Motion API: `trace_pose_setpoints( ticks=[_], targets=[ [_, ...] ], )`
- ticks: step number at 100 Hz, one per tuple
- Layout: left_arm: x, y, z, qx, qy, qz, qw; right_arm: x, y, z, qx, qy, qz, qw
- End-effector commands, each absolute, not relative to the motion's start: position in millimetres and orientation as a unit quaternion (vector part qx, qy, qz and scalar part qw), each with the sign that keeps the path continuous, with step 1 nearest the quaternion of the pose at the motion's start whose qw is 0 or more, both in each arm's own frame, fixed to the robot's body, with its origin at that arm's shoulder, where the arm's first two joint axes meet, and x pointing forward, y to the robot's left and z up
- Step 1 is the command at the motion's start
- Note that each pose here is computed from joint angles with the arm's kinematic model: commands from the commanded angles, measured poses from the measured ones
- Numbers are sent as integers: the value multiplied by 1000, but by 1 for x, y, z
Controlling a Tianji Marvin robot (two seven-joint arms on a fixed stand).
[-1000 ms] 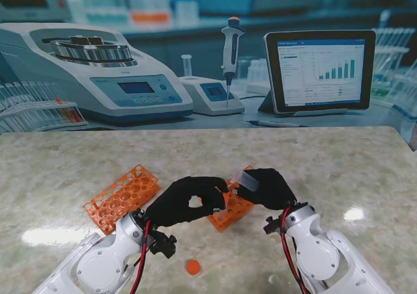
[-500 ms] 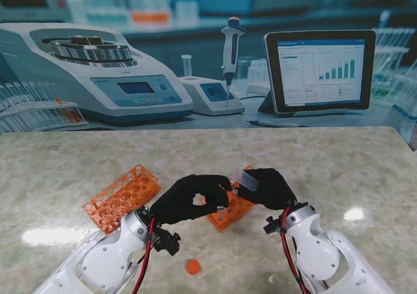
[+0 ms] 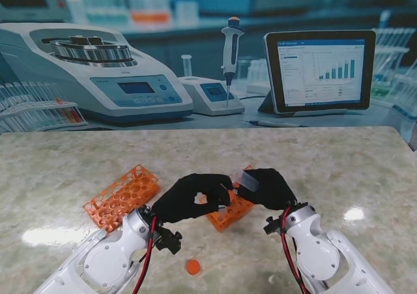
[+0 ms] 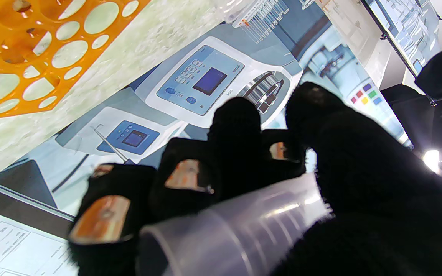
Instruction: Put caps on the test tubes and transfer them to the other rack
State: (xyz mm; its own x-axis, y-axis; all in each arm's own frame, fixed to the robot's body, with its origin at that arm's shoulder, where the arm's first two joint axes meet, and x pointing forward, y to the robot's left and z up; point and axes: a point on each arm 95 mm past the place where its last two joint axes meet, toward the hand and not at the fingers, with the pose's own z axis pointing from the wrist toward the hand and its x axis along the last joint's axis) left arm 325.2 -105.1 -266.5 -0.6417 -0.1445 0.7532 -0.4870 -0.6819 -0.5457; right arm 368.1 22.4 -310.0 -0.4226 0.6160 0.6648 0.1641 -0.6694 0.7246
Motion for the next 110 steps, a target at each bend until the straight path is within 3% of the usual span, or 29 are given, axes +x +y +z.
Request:
trace_pose_setpoints(
  ticks=[1, 110],
  targets=[
    [326, -107, -266, 411, -385, 820, 104, 366, 24, -312, 519, 378, 753, 146],
    [341, -110, -264, 422, -378, 819, 91, 365, 24, -312, 517, 378, 754, 145]
  ],
)
